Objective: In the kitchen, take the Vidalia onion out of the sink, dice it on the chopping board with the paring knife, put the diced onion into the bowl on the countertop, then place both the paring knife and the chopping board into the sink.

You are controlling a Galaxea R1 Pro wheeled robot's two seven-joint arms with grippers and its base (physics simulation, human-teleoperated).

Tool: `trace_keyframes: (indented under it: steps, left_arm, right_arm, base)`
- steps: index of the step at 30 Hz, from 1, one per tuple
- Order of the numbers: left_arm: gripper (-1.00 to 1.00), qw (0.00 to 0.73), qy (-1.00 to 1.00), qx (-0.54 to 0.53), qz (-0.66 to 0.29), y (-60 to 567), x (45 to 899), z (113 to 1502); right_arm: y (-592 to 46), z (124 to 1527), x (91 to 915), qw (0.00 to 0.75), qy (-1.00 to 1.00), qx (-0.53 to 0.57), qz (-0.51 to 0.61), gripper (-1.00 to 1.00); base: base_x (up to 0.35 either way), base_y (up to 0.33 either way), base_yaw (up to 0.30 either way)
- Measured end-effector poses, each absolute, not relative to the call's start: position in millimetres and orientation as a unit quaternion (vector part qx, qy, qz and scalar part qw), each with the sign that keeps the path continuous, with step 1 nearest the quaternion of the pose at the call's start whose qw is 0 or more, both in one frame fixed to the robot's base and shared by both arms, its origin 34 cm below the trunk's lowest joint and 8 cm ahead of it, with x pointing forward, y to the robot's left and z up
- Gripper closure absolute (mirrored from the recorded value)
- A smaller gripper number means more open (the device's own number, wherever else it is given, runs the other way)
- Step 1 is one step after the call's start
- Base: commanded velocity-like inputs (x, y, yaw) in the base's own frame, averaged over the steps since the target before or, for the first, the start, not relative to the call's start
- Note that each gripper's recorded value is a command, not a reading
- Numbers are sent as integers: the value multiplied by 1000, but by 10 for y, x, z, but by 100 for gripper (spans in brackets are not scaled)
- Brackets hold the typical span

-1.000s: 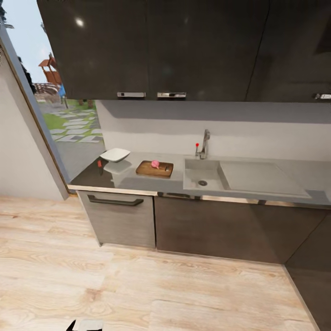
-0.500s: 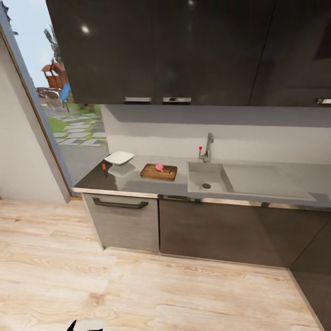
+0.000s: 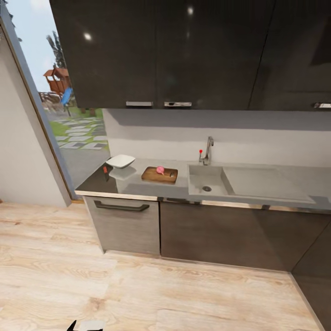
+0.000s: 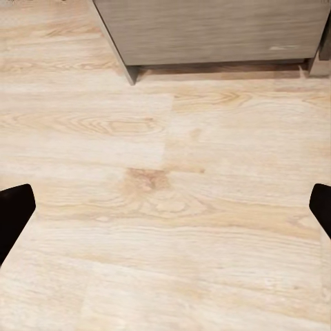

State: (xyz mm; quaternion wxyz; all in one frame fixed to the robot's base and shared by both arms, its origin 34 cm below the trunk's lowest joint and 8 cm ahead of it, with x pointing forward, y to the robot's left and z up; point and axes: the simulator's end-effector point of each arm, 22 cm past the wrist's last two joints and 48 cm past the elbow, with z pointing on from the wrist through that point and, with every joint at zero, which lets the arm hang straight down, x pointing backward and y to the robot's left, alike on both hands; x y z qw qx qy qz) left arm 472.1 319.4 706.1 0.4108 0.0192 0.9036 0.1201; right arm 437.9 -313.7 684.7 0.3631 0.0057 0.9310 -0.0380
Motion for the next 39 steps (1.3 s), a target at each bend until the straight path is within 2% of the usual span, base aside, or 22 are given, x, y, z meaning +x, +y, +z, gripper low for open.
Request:
trace_keyframes:
  steps: [11, 39]
  left_arm:
    - [-100, 414, 902, 19, 120, 3193, 4741, 7085]
    - [-100, 409, 904, 19, 120, 3194, 4713, 7050]
  right_arm:
    - [-3142, 6869, 4401, 366, 930, 6, -38, -100]
    - [-3133, 6836, 4370, 361, 932, 7, -39, -100]
  base:
    - [0, 0, 61]
    - [0, 0, 265]
